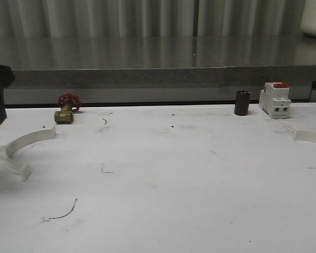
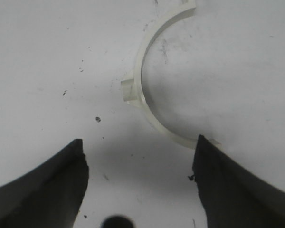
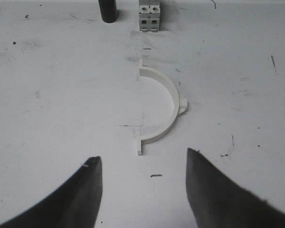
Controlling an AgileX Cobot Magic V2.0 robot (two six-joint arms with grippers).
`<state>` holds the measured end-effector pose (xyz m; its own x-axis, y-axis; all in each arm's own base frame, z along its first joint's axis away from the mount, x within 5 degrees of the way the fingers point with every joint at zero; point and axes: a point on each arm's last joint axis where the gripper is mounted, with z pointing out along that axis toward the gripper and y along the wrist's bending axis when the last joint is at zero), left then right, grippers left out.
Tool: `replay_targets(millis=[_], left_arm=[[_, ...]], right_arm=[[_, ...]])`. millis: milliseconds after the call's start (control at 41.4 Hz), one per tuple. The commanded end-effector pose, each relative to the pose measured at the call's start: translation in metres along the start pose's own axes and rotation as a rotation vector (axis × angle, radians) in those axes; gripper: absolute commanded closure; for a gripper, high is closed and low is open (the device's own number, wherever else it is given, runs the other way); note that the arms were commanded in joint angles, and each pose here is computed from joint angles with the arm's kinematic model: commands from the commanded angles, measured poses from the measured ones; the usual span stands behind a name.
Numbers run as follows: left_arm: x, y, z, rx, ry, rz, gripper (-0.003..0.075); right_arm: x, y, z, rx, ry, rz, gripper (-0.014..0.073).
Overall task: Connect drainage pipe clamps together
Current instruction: 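Lower the left gripper and grasp the white clamp half's end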
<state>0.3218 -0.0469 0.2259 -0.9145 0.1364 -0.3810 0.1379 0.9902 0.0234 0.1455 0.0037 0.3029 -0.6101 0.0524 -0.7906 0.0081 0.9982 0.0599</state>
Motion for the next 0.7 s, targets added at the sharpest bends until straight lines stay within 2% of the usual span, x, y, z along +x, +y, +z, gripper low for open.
replay_targets(millis=[0,290,531,580,676], left_arm=[[-0.02,-0.002,0.001,0.002,-0.077,0.001,0.0262],[-0.039,-0.004,0.04,0.002,-0.034,0.003,0.0262],[-0.044,-0.005,0.056,0.01,-0.004,-0.007,0.0263],[-0.044,-0.005,0.057,0.013,-0.001,-0.011,0.0274],[-0.043,-0.005,0.057,0.012,0.004,-0.011,0.0356]], right_arm=[[-0.014,0.0,-0.006,0.006,-0.088,-0.009,0.0166],[-0.014,0.0,-0.006,0.006,-0.087,-0.009,0.0166],[-0.014,0.0,-0.006,0.006,-0.087,-0.009,0.0166],[-0.014,0.0,-0.006,0.006,-0.087,-0.009,0.0166],[-0.014,0.0,-0.006,0.006,-0.087,-0.009,0.0166]])
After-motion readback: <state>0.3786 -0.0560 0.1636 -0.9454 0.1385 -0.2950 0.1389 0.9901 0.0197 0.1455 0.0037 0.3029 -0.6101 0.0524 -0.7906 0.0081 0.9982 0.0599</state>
